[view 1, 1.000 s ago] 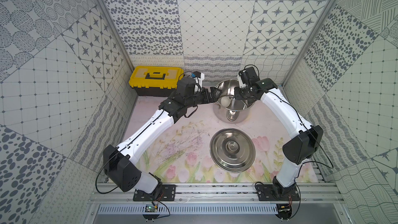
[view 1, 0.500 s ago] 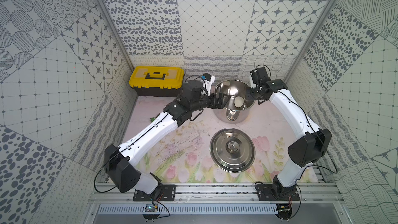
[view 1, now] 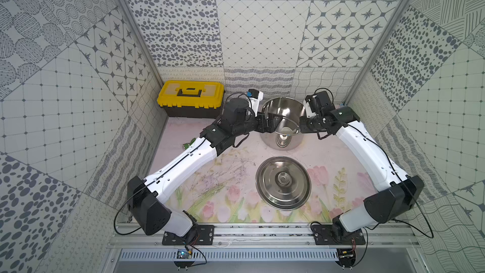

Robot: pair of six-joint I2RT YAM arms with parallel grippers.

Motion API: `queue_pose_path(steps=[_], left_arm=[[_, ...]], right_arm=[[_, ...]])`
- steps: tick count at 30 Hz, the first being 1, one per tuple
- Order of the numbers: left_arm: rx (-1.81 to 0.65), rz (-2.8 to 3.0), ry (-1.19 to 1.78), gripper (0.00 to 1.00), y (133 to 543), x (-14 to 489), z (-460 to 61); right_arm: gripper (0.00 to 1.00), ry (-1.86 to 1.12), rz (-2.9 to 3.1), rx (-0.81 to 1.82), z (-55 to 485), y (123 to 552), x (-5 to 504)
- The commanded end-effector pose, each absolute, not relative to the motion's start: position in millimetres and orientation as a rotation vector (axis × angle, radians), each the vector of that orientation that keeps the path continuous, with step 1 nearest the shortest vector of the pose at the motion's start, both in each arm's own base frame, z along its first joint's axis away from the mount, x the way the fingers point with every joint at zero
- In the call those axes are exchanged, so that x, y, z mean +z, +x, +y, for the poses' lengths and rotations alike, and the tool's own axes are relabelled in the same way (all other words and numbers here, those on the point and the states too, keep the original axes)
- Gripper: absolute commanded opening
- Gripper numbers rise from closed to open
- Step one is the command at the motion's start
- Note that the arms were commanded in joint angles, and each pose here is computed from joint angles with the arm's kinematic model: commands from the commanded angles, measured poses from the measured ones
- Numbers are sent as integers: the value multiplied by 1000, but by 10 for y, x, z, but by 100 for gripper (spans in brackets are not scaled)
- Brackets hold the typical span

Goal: Stir the soup with a spoon
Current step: Stir the soup in the pan with a stick.

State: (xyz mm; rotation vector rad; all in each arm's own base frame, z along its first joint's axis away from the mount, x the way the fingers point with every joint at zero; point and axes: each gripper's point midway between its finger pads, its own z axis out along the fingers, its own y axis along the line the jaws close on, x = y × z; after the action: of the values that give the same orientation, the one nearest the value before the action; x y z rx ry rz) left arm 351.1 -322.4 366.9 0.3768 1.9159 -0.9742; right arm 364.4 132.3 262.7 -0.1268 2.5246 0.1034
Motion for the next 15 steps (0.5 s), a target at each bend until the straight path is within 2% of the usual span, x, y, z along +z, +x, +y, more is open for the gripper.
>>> queue_pose_path(steps=[1, 6, 15], left_arm=[[-971, 1829, 382, 100, 3527, 3864, -3221], [-981, 1835, 376, 100, 3492, 3856, -3220], [-972, 1849, 358, 100, 3406, 3857, -3140]], right_arm=[[0, -102, 2471, 203, 1517, 3683, 2761], [0, -57, 2447, 272, 1703, 3909, 2811], [0, -37, 2397, 205, 1685, 4393, 2907]])
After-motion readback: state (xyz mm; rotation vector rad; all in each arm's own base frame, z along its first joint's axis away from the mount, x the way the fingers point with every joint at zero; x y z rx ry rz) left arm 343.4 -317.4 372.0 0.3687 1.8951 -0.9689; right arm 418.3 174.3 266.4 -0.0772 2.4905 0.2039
